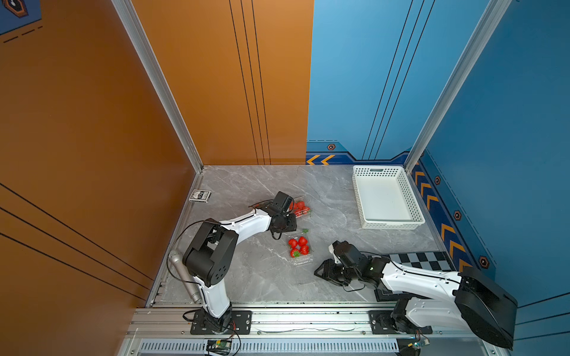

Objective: Pack strawberries into containers
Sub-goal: Adjust the packing box at the center of the board.

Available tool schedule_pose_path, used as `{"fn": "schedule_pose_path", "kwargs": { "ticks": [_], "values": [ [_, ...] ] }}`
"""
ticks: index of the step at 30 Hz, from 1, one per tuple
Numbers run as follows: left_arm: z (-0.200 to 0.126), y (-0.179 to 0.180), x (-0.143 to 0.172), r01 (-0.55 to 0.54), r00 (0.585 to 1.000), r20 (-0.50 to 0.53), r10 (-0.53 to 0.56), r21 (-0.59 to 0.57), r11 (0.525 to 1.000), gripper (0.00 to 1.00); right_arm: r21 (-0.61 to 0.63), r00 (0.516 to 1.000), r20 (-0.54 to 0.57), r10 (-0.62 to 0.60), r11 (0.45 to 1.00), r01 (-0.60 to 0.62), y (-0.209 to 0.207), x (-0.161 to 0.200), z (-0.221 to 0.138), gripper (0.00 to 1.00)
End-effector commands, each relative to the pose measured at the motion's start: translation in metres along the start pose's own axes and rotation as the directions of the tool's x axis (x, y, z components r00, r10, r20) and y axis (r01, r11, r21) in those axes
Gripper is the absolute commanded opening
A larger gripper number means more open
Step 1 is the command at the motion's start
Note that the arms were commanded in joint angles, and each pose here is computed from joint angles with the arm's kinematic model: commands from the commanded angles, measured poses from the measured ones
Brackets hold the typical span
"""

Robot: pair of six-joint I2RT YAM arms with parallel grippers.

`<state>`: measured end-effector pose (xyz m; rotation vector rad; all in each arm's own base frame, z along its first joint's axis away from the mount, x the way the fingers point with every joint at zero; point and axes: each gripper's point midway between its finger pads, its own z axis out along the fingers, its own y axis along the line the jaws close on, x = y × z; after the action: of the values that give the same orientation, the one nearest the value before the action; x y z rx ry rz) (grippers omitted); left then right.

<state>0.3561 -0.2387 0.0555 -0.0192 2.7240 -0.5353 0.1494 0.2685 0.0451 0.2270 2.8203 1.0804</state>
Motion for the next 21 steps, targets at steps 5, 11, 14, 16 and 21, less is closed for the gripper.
{"fn": "schedule_pose_path", "kwargs": {
  "ticks": [5, 11, 14, 16, 21],
  "values": [
    [0.007, 0.012, 0.017, -0.013, 0.999, -0.038, 0.011, -0.042, 0.999, 0.45, -0.016, 1.000, -0.005, 0.015, 1.000, -0.015, 0.000, 0.001, 0.007, 0.41],
    [0.006, 0.017, 0.022, -0.002, 0.999, -0.048, 0.000, -0.049, 0.999, 0.44, 0.010, 0.999, 0.035, 0.029, 1.000, -0.030, -0.008, -0.008, 0.000, 0.33],
    [0.004, 0.018, 0.025, 0.005, 0.999, -0.047, -0.008, -0.050, 0.999, 0.44, 0.022, 0.999, 0.035, 0.041, 0.999, -0.042, -0.014, -0.012, 0.001, 0.29],
    [0.004, 0.019, 0.027, 0.008, 0.999, -0.050, -0.011, -0.051, 0.999, 0.44, 0.021, 0.999, 0.033, 0.041, 0.999, -0.042, -0.013, -0.013, 0.002, 0.27],
    [0.003, 0.020, 0.031, 0.015, 0.998, -0.054, -0.018, -0.053, 0.998, 0.44, 0.039, 0.999, 0.021, 0.026, 0.999, -0.027, -0.013, -0.020, 0.002, 0.24]
  ]
}}
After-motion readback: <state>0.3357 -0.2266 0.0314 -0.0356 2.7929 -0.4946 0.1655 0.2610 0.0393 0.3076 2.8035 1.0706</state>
